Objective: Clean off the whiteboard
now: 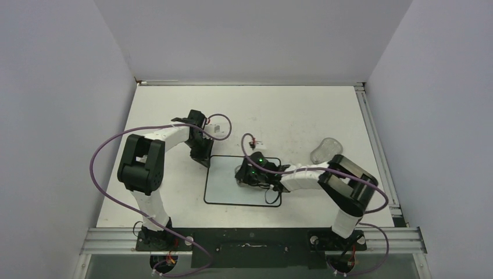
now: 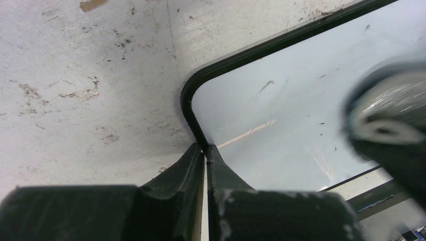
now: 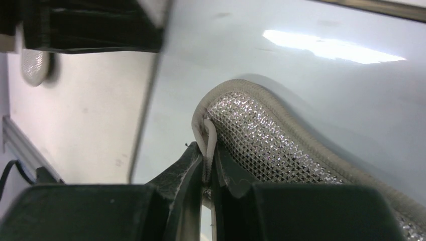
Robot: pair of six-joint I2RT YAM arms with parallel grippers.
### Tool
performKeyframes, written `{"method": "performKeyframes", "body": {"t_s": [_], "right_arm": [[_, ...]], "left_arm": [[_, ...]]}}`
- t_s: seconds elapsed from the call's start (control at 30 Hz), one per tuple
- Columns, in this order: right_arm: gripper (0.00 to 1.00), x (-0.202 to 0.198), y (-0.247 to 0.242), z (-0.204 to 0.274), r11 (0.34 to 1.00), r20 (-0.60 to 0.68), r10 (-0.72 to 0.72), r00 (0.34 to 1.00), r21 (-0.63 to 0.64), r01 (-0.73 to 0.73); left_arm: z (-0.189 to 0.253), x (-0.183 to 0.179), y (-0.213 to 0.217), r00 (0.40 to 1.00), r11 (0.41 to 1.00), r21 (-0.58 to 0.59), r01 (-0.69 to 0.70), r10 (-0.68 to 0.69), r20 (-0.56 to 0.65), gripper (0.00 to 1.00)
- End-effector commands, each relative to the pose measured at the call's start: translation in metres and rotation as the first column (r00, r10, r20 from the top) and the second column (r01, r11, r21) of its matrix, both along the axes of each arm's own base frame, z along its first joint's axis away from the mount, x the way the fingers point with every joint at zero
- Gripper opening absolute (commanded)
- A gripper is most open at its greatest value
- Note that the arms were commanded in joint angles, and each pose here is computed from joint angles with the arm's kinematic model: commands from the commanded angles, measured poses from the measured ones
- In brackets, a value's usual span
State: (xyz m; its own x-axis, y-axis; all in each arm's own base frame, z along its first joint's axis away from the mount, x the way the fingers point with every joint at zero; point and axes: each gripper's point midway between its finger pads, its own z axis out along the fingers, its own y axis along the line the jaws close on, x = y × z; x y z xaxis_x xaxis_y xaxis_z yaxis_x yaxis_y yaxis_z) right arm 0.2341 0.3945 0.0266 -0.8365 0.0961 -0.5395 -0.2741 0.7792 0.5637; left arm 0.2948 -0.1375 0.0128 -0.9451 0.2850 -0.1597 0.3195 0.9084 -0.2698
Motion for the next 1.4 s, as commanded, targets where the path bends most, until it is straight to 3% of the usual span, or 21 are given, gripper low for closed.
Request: {"method": "performKeyframes", "body": {"t_s": [0.0,0.13,0.33,0.47,0.67,0.9,1.03,1.17,1.37], "right_arm": [[0.05,0.010,-0.089,-0.015,0.972,-0.009,-0.216,0.976,-0.093,0.214],[0.05,0.008,-0.070,-0.022,0.979,-0.024,-0.186,0.982,-0.086,0.183],[0.05,0.003,0.047,-0.026,1.000,-0.033,0.019,0.999,-0.013,-0.019],[0.05,0.020,0.069,-0.030,1.000,-0.023,-0.006,1.000,-0.005,0.006],[0.05,0.045,-0.004,-0.015,0.979,-0.034,-0.203,0.979,0.008,0.204],[0.05,-0.010,-0.153,-0.024,0.915,-0.036,-0.372,0.928,-0.180,0.360],[0.05,-0.046,-0.211,-0.028,0.879,-0.040,-0.437,0.899,-0.234,0.417],[0.05,-0.055,-0.225,-0.022,0.877,-0.037,-0.462,0.886,-0.169,0.450],[0.05,-0.035,-0.190,-0.027,0.906,-0.047,-0.405,0.913,-0.154,0.394]], "left_arm": [[-0.026,-0.005,0.008,0.999,0.998,0.055,0.038,-0.038,-0.014,0.03],[-0.027,-0.006,0.005,0.999,0.998,0.044,0.033,-0.032,-0.023,0.03],[-0.027,-0.010,0.002,0.999,0.999,0.028,0.028,-0.027,-0.035,0.02],[-0.027,-0.011,0.002,0.999,0.999,0.020,0.025,-0.024,-0.039,0.02],[-0.024,-0.008,0.007,1.000,0.999,0.035,0.023,-0.022,-0.020,0.01],[-0.023,-0.007,0.011,1.000,0.999,0.029,0.018,-0.018,-0.017,0.00],[-0.020,-0.005,0.010,1.000,1.000,0.021,0.017,-0.016,-0.008,0.00],[-0.021,-0.006,0.007,1.000,1.000,0.014,0.016,-0.016,-0.014,0.00],[-0.021,-0.005,0.007,1.000,1.000,0.015,0.017,-0.017,-0.012,0.00]]}}
